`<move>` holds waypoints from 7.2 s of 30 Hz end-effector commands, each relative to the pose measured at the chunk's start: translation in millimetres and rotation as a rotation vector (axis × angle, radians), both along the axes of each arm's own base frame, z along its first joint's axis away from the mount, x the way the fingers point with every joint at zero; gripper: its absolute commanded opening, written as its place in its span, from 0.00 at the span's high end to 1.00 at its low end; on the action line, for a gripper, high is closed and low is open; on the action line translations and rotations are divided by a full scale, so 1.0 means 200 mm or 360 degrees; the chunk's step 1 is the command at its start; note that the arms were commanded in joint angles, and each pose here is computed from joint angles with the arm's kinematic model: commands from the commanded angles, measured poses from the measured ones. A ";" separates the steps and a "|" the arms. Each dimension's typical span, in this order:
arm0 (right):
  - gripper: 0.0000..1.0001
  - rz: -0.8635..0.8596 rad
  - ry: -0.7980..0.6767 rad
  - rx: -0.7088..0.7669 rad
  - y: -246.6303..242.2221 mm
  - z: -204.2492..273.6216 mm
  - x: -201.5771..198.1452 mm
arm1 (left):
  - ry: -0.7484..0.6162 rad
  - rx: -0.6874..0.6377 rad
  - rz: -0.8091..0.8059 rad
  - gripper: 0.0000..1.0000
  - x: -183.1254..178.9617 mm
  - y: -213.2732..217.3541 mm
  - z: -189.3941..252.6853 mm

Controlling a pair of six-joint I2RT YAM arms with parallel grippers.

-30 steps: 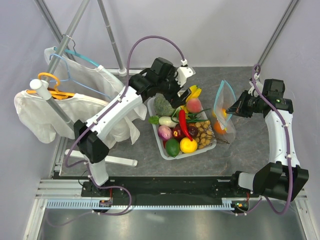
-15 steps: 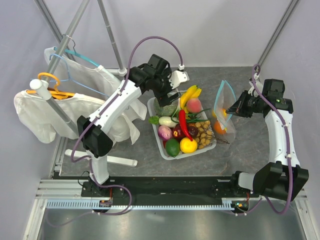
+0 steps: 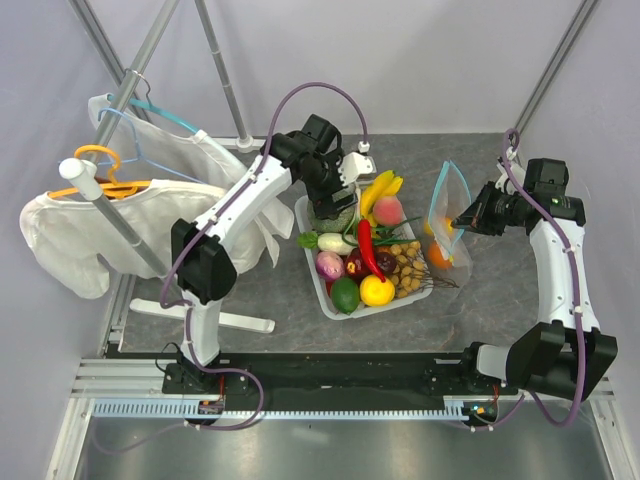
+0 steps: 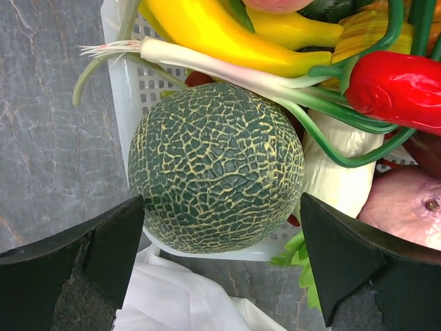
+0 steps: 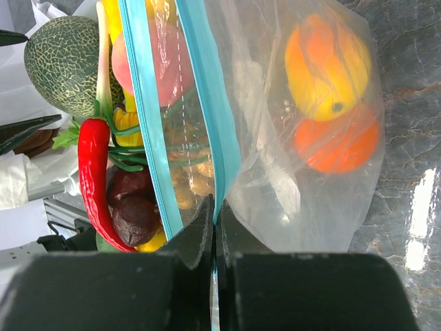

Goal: Place the food in the zip-top bag and seal the zipper
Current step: Pick up the fake fruit from the bin, then place the fake fruit in the zipper food storage bag, then pick up the fake vegetable from the bin, then place the fake vegetable in the zipper food storage bag.

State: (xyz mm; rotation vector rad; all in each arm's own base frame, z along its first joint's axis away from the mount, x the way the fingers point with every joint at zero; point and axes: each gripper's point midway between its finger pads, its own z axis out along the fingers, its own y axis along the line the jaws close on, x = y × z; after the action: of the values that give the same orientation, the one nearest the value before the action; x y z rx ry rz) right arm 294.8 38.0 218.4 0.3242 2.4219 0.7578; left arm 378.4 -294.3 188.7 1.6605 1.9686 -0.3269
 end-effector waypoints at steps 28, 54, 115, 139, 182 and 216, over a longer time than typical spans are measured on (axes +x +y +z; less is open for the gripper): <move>1.00 0.0028 -0.0017 -0.0007 0.01 -0.02 -0.01 | -0.0361 -0.0450 -0.1559 0.10 -1.16 -0.07 0.15; 1.00 0.0046 0.0034 -0.0011 0.00 -0.06 -0.03 | -0.0599 -0.0293 -0.2071 0.19 -1.15 -0.21 -0.18; 1.00 0.0077 -0.0155 -0.0075 0.01 0.18 -0.06 | 0.0019 -0.1723 -0.0380 0.65 -0.52 -1.30 0.83; 1.00 0.0049 -0.0117 -0.0099 -0.02 0.14 -0.04 | 0.0236 -0.1436 -0.0153 0.00 -0.44 -1.10 0.75; 1.00 0.0081 -0.0136 -0.0117 -0.02 0.12 -0.04 | 0.0008 -0.0162 0.0032 0.02 -0.67 -0.01 -0.21; 1.00 0.0062 -0.0119 -0.0165 -0.04 0.11 -0.04 | -0.0077 -0.1199 -0.0381 0.35 -0.60 -0.97 0.86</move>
State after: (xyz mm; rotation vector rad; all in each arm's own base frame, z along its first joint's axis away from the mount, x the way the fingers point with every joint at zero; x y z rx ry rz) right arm 283.5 32.0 229.7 0.2504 2.4267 0.6824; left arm 265.9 -443.3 361.2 1.3831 1.3780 -0.8401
